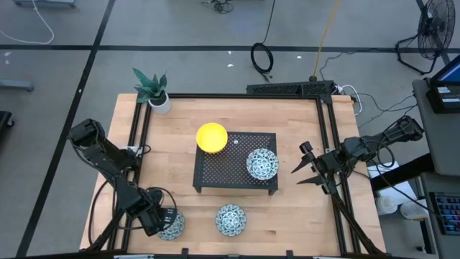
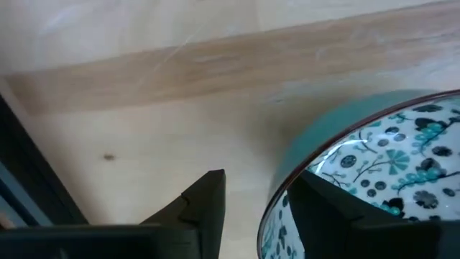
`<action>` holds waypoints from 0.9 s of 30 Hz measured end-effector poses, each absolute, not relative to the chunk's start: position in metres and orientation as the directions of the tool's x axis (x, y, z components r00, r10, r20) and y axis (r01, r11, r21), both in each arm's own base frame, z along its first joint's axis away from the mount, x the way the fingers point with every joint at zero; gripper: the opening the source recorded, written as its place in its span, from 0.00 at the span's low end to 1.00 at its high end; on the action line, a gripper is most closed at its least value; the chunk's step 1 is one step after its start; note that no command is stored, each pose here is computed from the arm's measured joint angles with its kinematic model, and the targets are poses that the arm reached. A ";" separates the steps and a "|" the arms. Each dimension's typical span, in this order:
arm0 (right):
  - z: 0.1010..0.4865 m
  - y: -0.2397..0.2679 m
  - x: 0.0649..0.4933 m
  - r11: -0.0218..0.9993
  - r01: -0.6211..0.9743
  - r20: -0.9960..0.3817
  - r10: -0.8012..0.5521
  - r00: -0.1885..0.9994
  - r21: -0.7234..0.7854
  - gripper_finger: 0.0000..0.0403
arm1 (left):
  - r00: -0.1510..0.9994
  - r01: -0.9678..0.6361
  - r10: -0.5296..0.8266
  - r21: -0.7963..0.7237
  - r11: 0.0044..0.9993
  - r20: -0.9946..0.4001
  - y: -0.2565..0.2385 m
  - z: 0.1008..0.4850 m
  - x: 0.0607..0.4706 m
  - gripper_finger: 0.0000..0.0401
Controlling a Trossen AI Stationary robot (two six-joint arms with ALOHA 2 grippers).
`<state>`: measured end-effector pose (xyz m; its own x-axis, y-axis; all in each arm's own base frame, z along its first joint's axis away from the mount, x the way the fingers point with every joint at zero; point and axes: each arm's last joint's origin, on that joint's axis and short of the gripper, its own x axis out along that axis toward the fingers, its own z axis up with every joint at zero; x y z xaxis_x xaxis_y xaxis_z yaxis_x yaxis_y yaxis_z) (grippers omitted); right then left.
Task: Pick & Place Mini bowls
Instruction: Stack the left white patterned bowl on top of the white patterned bowl
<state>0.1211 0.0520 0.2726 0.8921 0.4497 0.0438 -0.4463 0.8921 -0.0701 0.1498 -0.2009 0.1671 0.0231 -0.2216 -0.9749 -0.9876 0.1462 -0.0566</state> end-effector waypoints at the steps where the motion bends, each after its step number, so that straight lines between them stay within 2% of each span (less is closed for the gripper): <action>1: 0.273 0.052 0.121 0.892 -0.446 0.043 0.449 0.892 -0.070 0.42 | 0.031 -0.986 -0.215 -0.065 0.154 -0.976 -0.201 0.167 0.150 0.36; 5: 0.272 0.052 0.122 0.892 -0.446 0.037 0.450 0.892 -0.071 0.42 | 0.064 -0.983 -0.197 -0.096 0.159 -0.978 -0.200 0.167 0.151 0.30; 10: 0.271 0.053 0.124 0.891 -0.447 0.026 0.450 0.893 -0.074 0.42 | 0.067 -0.964 -0.230 -0.123 0.236 -0.971 -0.202 0.169 0.152 0.26; 16: 0.269 0.054 0.126 0.891 -0.448 0.016 0.450 0.893 -0.077 0.42 | 0.137 -0.944 -0.217 -0.194 0.267 -0.966 -0.201 0.176 0.153 0.25; 21: 0.270 0.054 0.126 0.891 -0.447 0.019 0.450 0.893 -0.077 0.42 | 0.144 -0.943 -0.229 -0.204 0.263 -0.963 -0.202 0.178 0.153 0.25; 27: 0.270 0.054 0.126 0.891 -0.448 0.018 0.450 0.893 -0.077 0.42 | 0.154 -0.926 -0.244 -0.226 0.302 -0.958 -0.203 0.178 0.154 0.23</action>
<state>0.1262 0.0541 0.2695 0.8928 0.4501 0.0182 -0.4476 0.8909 -0.0767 0.1535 -0.2033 0.1780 0.1539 -0.2439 -0.9575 -0.9261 0.3022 -0.2258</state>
